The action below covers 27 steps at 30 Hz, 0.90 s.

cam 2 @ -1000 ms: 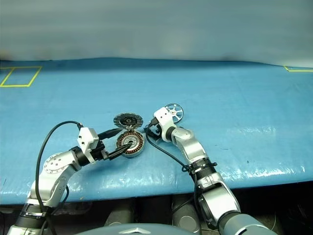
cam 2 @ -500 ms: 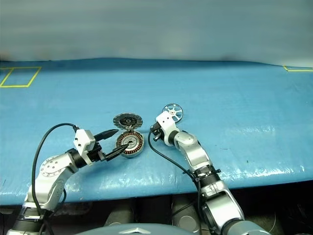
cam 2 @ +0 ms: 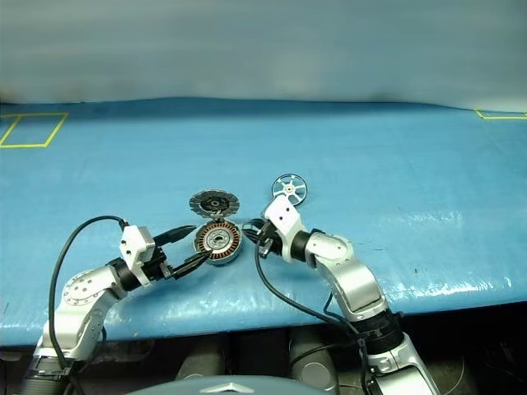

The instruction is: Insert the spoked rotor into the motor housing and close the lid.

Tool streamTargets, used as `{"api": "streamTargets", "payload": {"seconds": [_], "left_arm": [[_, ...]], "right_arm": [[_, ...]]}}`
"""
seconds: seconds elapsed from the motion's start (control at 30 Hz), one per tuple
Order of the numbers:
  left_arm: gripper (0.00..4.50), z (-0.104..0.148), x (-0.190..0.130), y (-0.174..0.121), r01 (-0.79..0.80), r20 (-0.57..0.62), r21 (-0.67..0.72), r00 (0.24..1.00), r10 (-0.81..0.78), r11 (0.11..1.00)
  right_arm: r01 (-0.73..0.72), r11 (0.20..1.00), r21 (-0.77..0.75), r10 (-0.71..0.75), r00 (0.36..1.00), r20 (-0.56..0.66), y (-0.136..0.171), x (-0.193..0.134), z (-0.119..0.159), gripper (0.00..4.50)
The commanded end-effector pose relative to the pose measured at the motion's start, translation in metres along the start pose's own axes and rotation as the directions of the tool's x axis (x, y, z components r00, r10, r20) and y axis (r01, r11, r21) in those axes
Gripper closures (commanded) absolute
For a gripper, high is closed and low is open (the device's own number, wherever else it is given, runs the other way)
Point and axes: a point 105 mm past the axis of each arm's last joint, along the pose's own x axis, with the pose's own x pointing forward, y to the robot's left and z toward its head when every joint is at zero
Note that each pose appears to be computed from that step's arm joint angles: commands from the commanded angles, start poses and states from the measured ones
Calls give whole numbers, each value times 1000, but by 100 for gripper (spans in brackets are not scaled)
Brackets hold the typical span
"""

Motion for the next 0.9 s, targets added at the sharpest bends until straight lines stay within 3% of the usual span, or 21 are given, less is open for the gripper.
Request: {"api": "streamTargets", "payload": {"seconds": [0.03, 0.33, 0.9], "left_arm": [[60, -2, -4, 0, 7, -7, 68, 1000, -7, 998], [60, 0, -4, -1, -11, 54, 127, 999, 4, 992], [60, -2, -7, -2, -28, 81, 120, 997, 18, 992]], "right_arm": [[-37, 998, -54, 38, 999, 13, 4, 13, 11, 375], [-150, 981, -122, 144, 988, -59, 17, 46, 7, 375], [-157, 975, -157, 150, 987, -59, 18, 50, 9, 375]]}}
